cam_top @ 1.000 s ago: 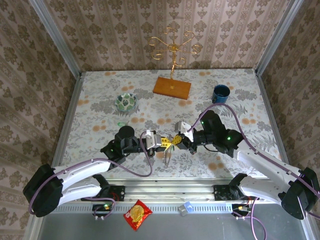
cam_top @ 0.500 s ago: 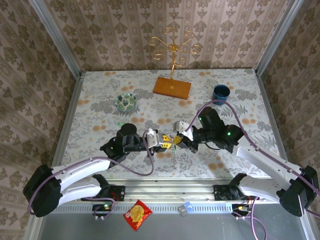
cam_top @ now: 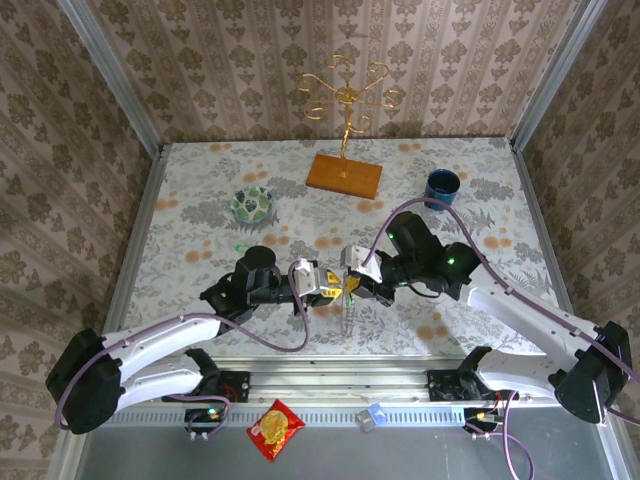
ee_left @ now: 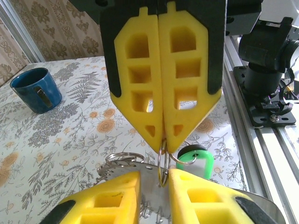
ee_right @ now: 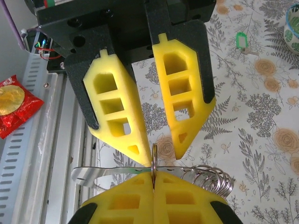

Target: Put the keys on the keyring

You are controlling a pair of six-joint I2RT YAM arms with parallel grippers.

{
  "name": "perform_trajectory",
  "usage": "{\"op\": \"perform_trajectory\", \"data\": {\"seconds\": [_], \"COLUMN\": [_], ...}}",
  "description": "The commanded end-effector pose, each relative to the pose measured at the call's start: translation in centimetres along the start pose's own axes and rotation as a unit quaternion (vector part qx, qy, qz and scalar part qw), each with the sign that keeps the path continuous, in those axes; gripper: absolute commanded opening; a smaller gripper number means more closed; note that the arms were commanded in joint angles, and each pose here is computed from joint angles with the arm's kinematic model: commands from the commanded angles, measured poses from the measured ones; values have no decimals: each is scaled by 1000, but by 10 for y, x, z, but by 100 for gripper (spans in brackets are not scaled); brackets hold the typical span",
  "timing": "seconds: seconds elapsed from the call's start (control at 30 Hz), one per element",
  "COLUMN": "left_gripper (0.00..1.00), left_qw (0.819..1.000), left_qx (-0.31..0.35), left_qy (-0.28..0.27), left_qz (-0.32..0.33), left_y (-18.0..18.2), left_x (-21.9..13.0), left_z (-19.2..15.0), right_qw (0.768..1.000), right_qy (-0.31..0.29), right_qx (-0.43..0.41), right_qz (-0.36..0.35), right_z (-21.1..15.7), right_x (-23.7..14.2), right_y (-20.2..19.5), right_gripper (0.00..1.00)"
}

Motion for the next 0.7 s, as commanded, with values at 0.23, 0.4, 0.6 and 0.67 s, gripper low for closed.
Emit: {"op": "perform_trajectory", "data": {"seconds": [0.23,0.4,0.6,0.67], "left_gripper": [11,0,0,0], "left_qw": [1000,1000,999,999], "left_qx": [16,20,11,6], "left_qy": [-5,-12,-38,-49], "left_qz": [-11,-11,1,8], "left_y": [0,-1,0,1], "left_x": [1,-1,-5,-6], "left_z": [15,19,21,22], "right_qw": [999,999,997,994], "right_qy": [25,24,-29,-38], "right_qx": [-45,-32,12,18], "right_qz": [13,1,-73,-106], "right_z": [15,16,9,3], "right_x": [2,0,-16,-20], "right_y": [4,2,-6,-7], "right_gripper": [0,9,33,37]}}
Point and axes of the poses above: each hand's point on the last joint's axis, 136 mm out from that joint toward the fingers, its own x axis out along the fingers, its own y axis along the line the jaws close on, z = x × y, the point moved 4 cm from there along -x, back along the fingers, and after that the axes turned 7 degrees about -x, right-handed, at the moved point
